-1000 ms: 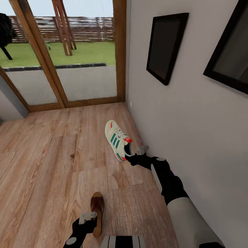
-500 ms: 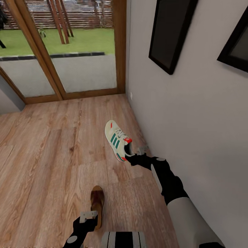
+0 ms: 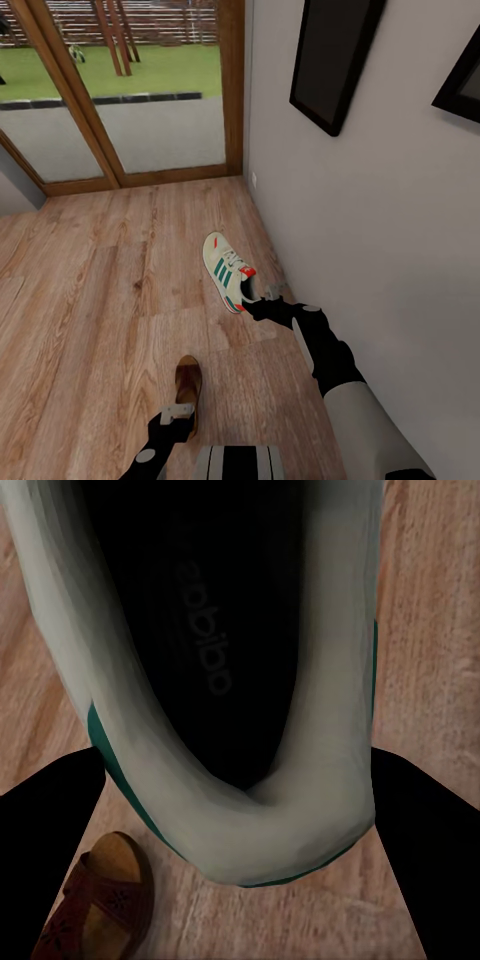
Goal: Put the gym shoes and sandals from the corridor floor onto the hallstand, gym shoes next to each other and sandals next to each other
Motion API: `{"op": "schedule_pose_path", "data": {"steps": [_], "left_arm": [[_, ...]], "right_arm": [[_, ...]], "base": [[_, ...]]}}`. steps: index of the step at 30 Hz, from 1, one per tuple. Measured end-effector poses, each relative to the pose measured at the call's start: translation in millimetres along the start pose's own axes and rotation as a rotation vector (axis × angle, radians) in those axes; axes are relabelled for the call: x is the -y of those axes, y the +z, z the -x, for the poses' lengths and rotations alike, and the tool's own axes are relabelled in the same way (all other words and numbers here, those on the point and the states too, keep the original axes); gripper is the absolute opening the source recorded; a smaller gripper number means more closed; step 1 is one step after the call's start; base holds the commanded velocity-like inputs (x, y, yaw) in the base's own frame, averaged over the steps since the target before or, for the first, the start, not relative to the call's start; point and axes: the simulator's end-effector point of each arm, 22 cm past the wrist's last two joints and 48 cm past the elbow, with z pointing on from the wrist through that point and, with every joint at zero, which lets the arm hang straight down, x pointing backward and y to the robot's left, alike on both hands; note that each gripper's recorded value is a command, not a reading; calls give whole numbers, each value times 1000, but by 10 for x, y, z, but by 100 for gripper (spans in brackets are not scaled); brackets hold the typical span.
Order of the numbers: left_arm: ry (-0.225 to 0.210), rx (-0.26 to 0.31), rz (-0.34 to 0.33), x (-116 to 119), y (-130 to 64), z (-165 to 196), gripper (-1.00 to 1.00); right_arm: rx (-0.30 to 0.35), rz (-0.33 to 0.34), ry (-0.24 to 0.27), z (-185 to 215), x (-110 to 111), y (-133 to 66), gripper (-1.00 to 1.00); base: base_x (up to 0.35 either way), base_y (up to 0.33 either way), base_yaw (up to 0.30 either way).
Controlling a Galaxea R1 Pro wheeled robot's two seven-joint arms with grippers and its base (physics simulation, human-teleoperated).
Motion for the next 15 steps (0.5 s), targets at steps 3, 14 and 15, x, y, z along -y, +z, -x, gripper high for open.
{"op": "schedule_pose_path", "data": {"steps": [3, 14, 15], "left_arm": [[18, -25, -11, 64, 47, 17, 100], [22, -68, -10, 59, 124, -160, 100], [22, -69, -10, 59, 125, -166, 100]], "right_arm": [[-8, 0, 3, -49, 17, 27, -100], [-41, 2, 27, -280, 86, 154, -100], [-42, 2, 27, -287, 88, 157, -100]], "base": [[0, 0, 0], [0, 0, 0], [0, 0, 0]]}}
